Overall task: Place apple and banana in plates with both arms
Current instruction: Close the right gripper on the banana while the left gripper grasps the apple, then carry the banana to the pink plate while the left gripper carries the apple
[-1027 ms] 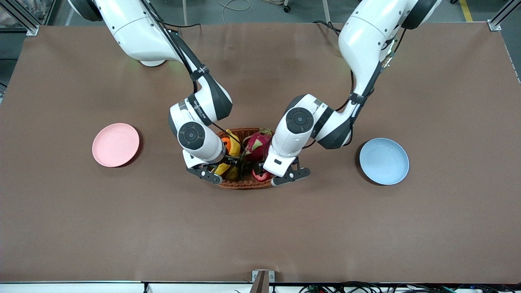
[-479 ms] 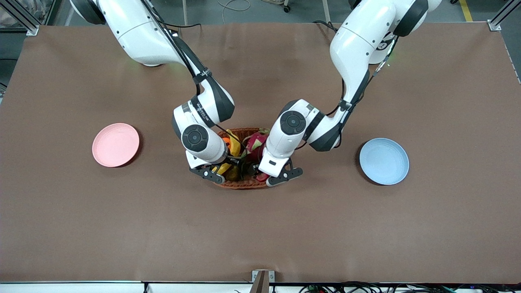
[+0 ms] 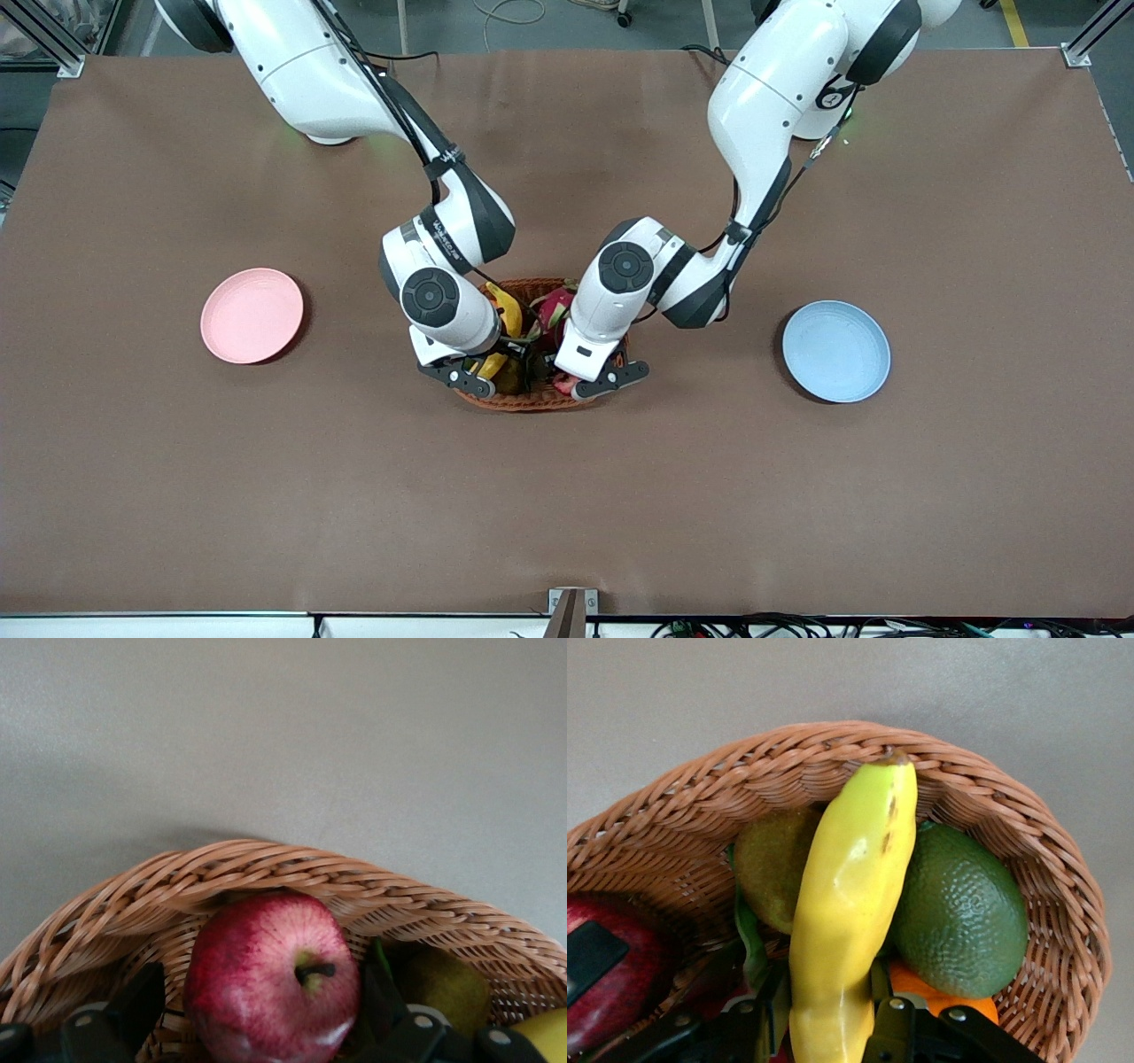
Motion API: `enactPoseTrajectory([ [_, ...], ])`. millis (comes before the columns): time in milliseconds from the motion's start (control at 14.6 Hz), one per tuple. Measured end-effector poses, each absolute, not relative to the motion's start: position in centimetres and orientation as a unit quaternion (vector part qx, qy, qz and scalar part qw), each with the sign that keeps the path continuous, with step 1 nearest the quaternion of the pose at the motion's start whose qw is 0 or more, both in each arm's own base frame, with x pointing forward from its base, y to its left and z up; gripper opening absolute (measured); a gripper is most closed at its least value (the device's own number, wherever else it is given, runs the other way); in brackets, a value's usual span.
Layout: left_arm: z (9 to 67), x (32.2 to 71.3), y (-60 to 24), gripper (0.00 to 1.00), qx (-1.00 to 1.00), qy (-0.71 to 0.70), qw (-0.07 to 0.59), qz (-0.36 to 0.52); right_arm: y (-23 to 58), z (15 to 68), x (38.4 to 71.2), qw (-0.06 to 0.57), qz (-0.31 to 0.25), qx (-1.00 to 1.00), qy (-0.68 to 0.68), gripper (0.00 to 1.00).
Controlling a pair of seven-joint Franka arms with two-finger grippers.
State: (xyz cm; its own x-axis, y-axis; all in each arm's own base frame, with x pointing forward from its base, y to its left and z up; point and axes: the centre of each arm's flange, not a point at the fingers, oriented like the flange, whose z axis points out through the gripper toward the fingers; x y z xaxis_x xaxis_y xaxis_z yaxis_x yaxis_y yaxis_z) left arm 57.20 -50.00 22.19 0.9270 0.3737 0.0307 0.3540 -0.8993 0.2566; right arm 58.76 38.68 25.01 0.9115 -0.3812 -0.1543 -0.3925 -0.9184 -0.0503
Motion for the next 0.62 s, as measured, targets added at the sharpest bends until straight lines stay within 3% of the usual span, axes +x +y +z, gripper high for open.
enactPoseTrajectory([
  [68, 22.0, 57.2, -50.0, 0.98, 0.974, 0.187, 0.124, 0.039, 38.7, 25.0, 58.8, 0.04, 0.07, -0.977, 0.197, 0.41],
  [205, 22.0, 57.1, -50.1, 0.82, 0.974, 0.186, 0.124, 0.039, 38.5, 25.1, 58.9, 0.041, 0.07, -0.977, 0.196, 0.41],
  [616, 24.3, 57.7, -49.9, 0.8, 0.976, 0.181, 0.112, 0.04, 36.0, 27.5, 61.5, 0.049, 0.058, -0.974, 0.214, 0.41],
])
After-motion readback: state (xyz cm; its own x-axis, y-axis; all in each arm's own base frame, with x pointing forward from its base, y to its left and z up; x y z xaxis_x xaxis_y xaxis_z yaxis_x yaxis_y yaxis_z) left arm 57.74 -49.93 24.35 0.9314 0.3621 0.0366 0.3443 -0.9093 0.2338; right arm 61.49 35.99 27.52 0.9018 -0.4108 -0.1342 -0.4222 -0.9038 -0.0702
